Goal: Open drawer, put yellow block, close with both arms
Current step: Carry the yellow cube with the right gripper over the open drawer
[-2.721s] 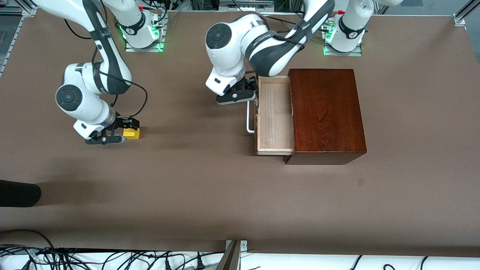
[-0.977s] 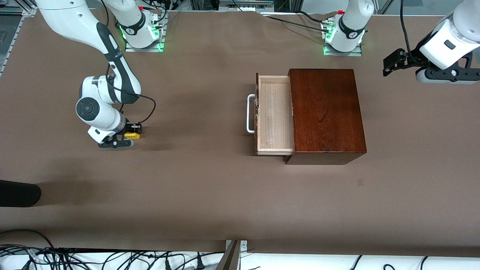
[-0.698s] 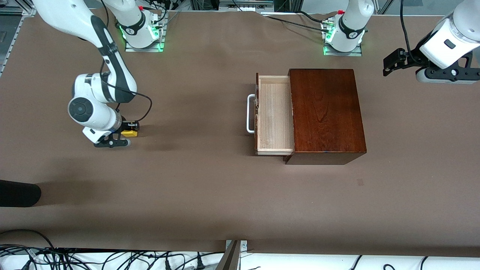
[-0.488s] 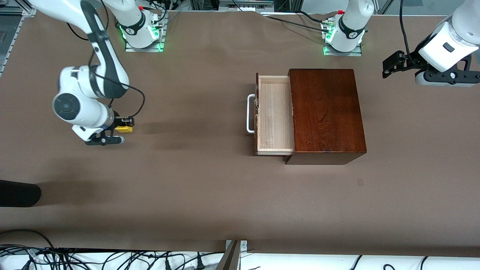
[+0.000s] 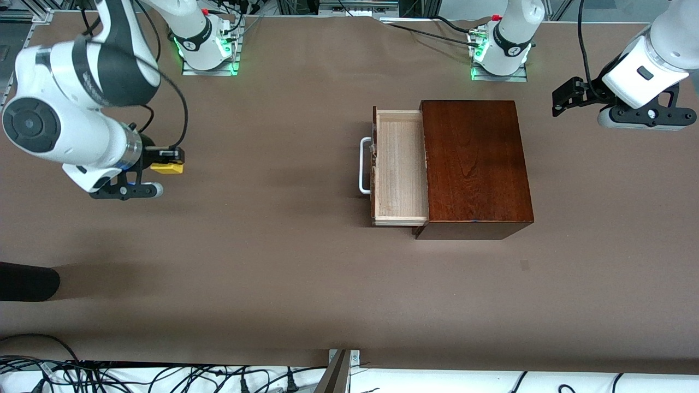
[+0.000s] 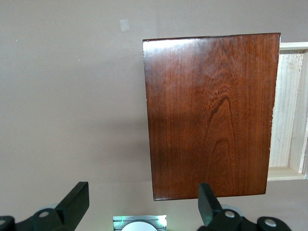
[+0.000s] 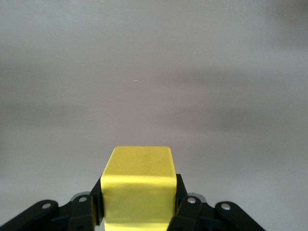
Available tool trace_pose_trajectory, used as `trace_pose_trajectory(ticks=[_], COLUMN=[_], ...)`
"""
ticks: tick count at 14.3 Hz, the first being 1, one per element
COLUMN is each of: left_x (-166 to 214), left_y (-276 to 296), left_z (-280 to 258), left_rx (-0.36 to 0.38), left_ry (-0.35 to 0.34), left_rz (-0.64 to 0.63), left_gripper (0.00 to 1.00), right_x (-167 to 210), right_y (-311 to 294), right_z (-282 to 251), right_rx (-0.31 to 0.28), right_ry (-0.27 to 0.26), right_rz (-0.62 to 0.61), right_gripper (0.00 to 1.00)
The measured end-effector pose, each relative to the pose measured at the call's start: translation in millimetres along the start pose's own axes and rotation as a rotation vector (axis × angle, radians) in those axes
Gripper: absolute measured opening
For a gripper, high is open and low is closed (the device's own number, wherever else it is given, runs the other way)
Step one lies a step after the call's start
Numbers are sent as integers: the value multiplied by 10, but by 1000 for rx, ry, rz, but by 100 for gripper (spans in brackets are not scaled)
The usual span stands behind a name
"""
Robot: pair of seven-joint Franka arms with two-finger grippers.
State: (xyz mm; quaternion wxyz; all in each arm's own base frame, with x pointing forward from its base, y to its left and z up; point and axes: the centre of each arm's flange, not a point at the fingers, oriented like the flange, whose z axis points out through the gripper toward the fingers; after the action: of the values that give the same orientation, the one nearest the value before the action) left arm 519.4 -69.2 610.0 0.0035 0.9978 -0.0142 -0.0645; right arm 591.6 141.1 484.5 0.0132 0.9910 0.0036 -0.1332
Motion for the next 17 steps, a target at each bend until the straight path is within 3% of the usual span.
trace_pose_trajectory(ticks=[3, 6, 11, 17], left_x=[19, 36, 174, 301], left_y=[-107, -238, -223, -140], left_z=[-35, -147, -71, -56], left_rx=[-4, -10, -7, -4], left_ry=[14, 42, 31, 33], left_rz=[-20, -44, -43, -31], left_gripper=[100, 100, 100, 100], right_x=[-118, -226, -448, -553], right_y=[-458, -976, -2283, -3279], right_z=[-299, -354, -260, 115], right_rx=[60, 62, 57, 122], right_ry=[18, 23, 55, 96], right_rz=[62, 112, 261, 529], right_gripper=[56, 56, 56, 56])
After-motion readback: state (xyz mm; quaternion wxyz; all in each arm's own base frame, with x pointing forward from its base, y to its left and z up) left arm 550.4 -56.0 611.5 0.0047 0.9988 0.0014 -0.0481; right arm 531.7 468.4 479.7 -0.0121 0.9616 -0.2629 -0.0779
